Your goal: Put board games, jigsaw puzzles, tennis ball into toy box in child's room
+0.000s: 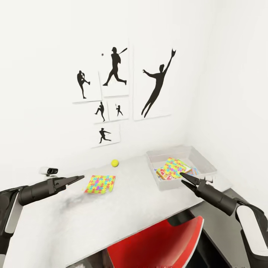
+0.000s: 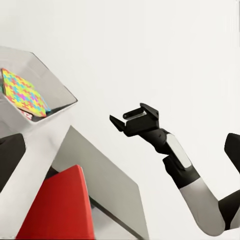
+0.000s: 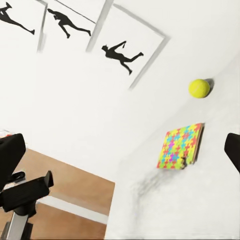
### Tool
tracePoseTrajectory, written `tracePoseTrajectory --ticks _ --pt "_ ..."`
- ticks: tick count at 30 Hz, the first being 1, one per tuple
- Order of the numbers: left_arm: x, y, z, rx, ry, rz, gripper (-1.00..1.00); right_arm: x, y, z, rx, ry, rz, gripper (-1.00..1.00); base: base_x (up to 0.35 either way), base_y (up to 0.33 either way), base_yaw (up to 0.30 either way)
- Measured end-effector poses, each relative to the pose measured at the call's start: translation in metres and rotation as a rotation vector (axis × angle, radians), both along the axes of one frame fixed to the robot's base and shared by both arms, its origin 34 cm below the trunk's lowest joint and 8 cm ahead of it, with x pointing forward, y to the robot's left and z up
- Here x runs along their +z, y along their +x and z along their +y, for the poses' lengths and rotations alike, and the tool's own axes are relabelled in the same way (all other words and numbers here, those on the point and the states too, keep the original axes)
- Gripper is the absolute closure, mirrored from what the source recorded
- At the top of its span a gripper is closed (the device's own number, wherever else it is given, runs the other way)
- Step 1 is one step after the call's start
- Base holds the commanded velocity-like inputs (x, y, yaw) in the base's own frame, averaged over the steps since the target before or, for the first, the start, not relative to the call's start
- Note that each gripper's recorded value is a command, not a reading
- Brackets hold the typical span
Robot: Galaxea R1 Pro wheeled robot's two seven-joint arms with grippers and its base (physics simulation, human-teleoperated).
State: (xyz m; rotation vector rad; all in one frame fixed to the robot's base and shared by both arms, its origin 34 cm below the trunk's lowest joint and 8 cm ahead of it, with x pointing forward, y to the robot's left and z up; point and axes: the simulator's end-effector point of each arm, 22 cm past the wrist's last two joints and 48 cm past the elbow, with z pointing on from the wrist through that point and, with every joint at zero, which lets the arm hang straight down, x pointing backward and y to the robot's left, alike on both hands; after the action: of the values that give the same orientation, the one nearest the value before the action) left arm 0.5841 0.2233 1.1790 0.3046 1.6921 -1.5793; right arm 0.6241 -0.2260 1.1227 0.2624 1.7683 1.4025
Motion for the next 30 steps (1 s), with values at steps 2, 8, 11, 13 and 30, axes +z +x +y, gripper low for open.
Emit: tracePoseTrajectory --ticks 2,8,11,13,30 --pt "0.0004 -0.0003 -0.0003 0.0 0.001 -0.001 -1.0 -0.0022 0.0001 -0.0002 -0.003 -0.012 0.003 -1.0 -0.218 0.036 0.134" --pt "0.0014 -0.0009 -0.0009 -0.002 -0.002 -0.003 -1.0 -0.0078 0.0003 -0.0001 -0.007 -0.042 0.012 -1.0 -0.074 0.011 0.042" --pt "0.0016 -0.0008 -0.0001 0.0 -0.001 -0.003 -1.0 -0.0097 0.0006 0.0 -0.01 -0.049 0.016 -1.0 -0.016 0.002 0.009" --pt "0.0017 -0.0008 0.0002 0.0 0.0 -0.003 -1.0 -0.0103 0.0008 -0.0003 -0.012 -0.051 0.018 -1.0 -0.008 0.001 0.005" --pt "0.0017 -0.0008 0.0008 0.001 0.001 -0.003 -1.0 -0.0114 0.0011 -0.0009 -0.016 -0.06 0.022 -1.0 -0.001 0.0 0.001"
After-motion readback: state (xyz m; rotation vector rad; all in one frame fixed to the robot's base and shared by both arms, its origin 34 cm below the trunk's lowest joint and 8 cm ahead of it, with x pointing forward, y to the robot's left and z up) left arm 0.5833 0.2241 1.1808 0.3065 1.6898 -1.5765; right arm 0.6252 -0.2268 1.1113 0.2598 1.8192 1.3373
